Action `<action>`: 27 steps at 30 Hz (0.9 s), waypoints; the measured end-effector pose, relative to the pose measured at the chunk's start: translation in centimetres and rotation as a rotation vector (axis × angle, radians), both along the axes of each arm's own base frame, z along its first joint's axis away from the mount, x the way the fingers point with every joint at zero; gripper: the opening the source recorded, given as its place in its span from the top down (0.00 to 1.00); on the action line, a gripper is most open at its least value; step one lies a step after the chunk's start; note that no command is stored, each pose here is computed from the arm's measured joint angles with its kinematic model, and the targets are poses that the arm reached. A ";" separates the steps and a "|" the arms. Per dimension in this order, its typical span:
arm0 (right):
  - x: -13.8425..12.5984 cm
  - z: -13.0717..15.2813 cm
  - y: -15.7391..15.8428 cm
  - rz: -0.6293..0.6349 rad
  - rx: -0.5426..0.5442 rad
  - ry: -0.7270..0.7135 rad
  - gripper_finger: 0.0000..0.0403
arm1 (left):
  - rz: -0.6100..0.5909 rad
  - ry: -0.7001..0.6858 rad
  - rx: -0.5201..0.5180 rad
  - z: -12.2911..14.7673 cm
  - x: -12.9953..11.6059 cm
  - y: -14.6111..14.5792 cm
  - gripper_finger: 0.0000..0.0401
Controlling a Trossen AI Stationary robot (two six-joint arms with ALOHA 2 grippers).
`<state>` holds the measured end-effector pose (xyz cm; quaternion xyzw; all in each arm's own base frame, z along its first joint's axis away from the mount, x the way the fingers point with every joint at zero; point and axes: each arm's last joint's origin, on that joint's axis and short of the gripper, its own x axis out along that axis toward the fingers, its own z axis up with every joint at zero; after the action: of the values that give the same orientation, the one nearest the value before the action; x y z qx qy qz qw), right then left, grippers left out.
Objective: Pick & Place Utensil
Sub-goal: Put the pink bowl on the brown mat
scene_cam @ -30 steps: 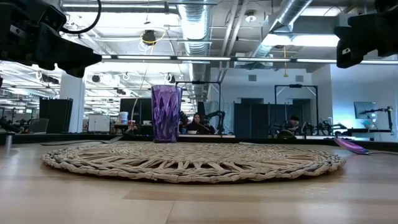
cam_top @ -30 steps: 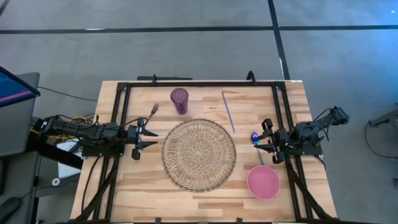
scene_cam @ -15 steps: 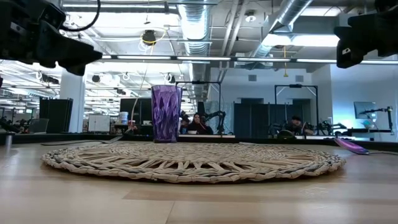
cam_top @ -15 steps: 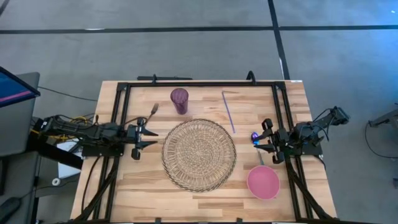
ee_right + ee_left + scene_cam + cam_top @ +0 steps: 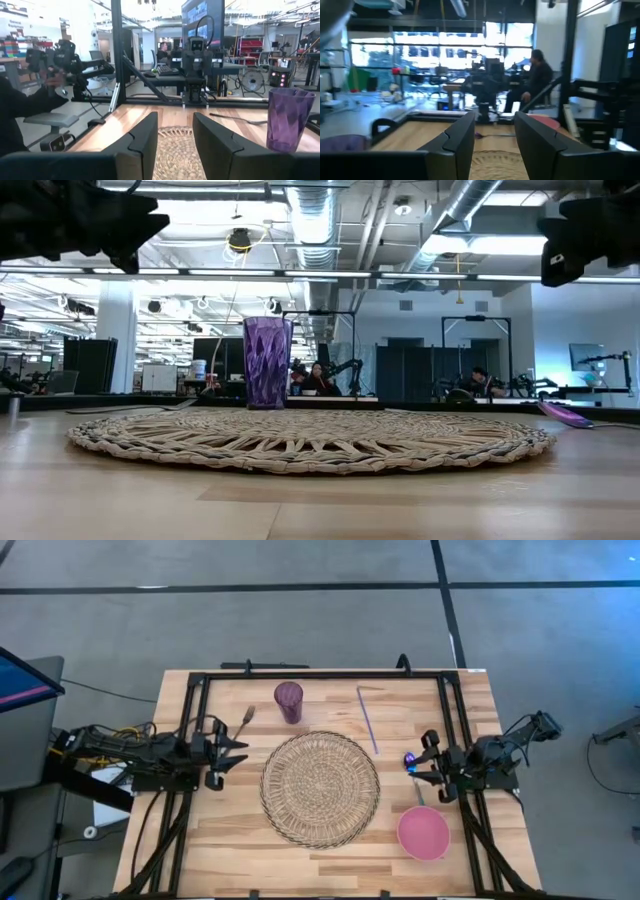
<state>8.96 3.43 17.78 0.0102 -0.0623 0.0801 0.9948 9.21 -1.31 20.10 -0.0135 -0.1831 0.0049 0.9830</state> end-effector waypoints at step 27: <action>5.5 9.6 2.2 -0.052 -0.074 0.149 0.71 | 0.133 0.122 0.193 6.4 5.4 -0.9 0.65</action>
<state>14.49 5.58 27.33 -0.0224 0.0149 0.0555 0.9981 14.57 -2.22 26.55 0.0939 -0.1231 0.0534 0.9865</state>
